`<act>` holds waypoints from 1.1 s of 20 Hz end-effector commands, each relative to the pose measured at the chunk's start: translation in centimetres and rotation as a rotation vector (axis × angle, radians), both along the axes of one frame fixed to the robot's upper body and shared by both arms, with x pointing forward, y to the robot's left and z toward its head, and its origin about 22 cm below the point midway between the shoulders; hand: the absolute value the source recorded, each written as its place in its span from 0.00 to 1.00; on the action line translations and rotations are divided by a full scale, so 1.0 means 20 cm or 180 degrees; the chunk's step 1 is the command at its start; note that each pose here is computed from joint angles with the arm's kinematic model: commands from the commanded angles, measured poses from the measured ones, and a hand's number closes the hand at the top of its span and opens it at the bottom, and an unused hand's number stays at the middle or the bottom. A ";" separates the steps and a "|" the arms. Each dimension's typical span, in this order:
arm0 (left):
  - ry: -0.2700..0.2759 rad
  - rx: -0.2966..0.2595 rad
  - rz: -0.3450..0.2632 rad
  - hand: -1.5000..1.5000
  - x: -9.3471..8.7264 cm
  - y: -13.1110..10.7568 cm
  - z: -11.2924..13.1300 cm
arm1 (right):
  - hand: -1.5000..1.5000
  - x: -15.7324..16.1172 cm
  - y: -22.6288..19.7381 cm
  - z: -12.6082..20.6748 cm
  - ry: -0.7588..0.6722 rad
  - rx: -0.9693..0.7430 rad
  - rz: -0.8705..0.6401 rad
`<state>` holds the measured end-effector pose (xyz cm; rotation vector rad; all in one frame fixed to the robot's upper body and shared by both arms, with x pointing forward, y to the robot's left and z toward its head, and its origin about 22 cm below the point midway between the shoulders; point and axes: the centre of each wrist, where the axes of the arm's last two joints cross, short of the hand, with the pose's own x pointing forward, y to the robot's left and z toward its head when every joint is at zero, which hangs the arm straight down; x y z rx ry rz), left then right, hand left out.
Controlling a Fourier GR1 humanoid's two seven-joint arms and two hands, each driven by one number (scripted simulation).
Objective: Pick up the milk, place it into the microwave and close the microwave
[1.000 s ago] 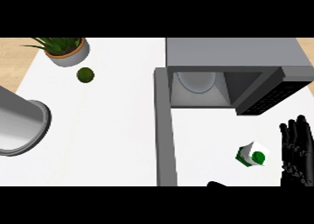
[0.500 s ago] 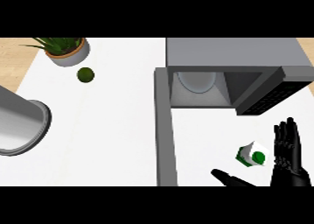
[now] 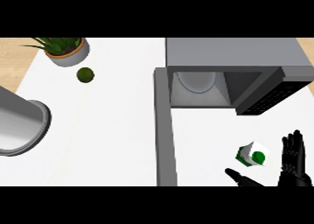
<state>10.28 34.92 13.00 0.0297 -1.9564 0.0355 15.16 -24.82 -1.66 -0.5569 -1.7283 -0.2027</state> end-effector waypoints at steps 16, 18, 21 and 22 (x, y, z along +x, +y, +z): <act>-0.0034 -0.0003 -0.0015 0.00 0.04 0.04 0.00 | 0.00 0.00 -0.20 -0.48 0.0154 0.0011 0.0080; -0.0031 0.0020 0.0027 0.00 -0.05 -0.01 0.00 | 0.00 -0.03 -0.27 -0.57 0.0187 0.0016 0.0021; 0.0012 0.0008 -0.0005 0.00 -0.06 0.10 0.05 | 0.00 0.04 -0.33 -0.59 0.0126 -0.0055 -0.0065; -0.0026 0.0013 0.0003 0.00 -0.04 0.06 0.00 | 0.00 -0.05 -0.39 -0.67 0.0198 -0.0023 -0.0057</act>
